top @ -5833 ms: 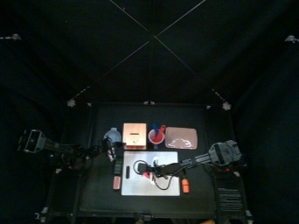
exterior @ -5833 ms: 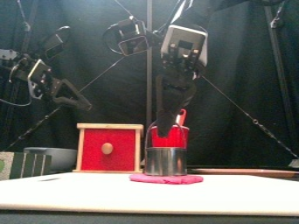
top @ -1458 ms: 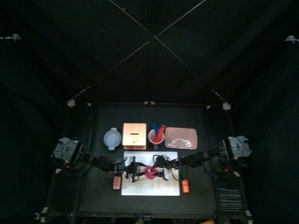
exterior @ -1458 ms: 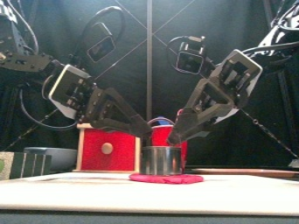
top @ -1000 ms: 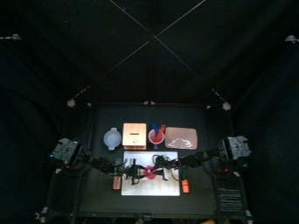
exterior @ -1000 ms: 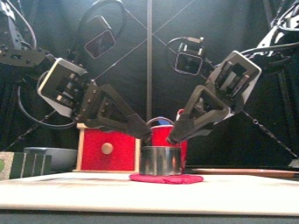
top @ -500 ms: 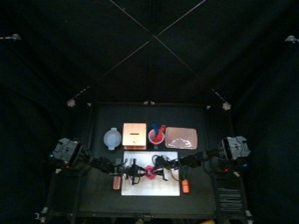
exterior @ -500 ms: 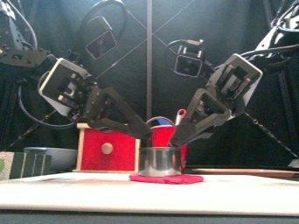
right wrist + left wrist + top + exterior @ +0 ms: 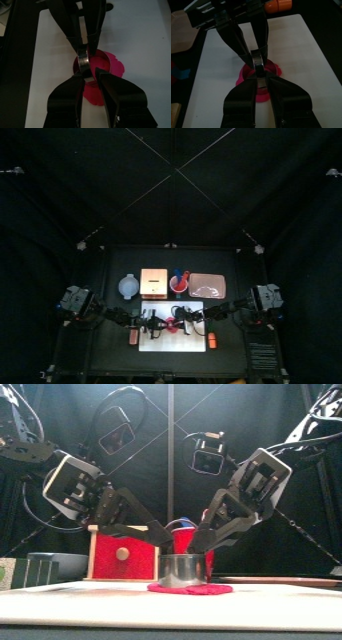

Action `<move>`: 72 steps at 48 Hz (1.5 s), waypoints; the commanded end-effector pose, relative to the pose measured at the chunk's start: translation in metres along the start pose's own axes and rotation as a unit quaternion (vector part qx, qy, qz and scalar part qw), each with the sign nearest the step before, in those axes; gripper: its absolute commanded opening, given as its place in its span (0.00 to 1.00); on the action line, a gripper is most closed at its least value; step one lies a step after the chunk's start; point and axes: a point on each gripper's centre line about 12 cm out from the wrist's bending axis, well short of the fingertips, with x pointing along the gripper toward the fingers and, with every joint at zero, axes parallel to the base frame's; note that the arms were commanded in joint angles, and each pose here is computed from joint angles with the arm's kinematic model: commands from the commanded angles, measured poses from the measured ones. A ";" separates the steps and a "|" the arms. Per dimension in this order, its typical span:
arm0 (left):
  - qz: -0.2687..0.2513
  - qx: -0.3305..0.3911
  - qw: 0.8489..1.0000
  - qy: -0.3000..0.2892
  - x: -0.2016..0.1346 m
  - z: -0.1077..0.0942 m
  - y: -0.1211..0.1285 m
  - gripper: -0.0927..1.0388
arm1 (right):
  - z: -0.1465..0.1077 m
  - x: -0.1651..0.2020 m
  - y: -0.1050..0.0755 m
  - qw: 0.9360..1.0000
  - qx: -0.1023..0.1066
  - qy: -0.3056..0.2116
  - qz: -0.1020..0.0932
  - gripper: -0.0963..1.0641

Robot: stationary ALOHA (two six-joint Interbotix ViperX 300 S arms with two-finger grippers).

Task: Get the cutter from the drawer then cut the dough then place the extra dough in the bowl
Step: Cut the dough

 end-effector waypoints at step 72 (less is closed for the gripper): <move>-0.043 0.029 0.991 0.120 0.011 -0.047 -0.010 0.46 | -0.035 0.013 -0.008 0.997 0.003 0.068 -0.021 0.51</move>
